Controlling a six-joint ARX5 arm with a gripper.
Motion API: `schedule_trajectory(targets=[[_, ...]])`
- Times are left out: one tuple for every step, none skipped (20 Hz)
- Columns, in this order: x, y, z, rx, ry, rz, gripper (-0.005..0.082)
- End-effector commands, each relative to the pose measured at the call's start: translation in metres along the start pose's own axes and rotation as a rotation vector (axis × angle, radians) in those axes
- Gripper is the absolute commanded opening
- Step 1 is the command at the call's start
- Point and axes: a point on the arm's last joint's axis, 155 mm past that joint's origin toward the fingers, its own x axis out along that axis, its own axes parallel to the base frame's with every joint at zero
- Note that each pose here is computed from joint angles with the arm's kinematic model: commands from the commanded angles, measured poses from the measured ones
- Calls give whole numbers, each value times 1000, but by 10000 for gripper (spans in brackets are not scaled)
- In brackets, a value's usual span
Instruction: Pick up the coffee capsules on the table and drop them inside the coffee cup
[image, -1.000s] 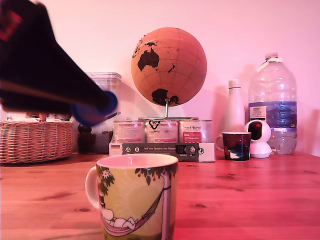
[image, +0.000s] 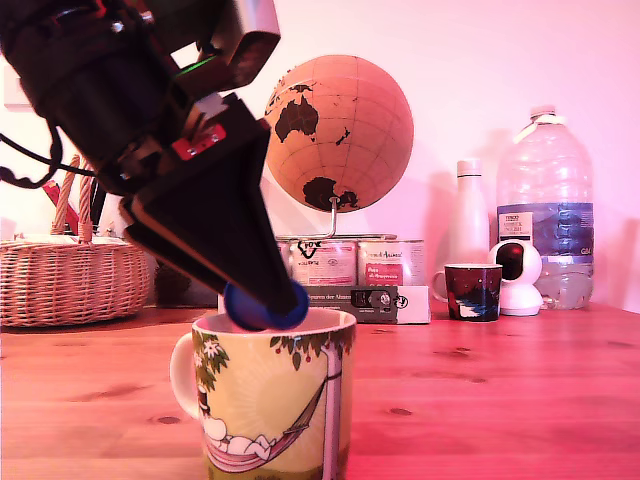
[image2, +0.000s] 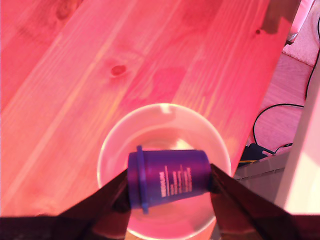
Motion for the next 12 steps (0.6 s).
schedule_trajectory(targets=[[0,-1,3,16,-5,-3,249],[0,-1,3,15,-5,-2,253],[0,-1,3,15,-6,-3,258],[0,-1,4,16,-10,-2,311],[0,-1,6,18,-18,-1,443],[0,0,9,17,-27,3,618],[0,0,10,6,-32,5,728],[0,1,10,4,-32,6,771],[0,1,10,4,-31,6,770],[0,1,10,1,-30,5,770],[0,1,10,2,-31,6,769],[0,1,10,2,-31,5,767]])
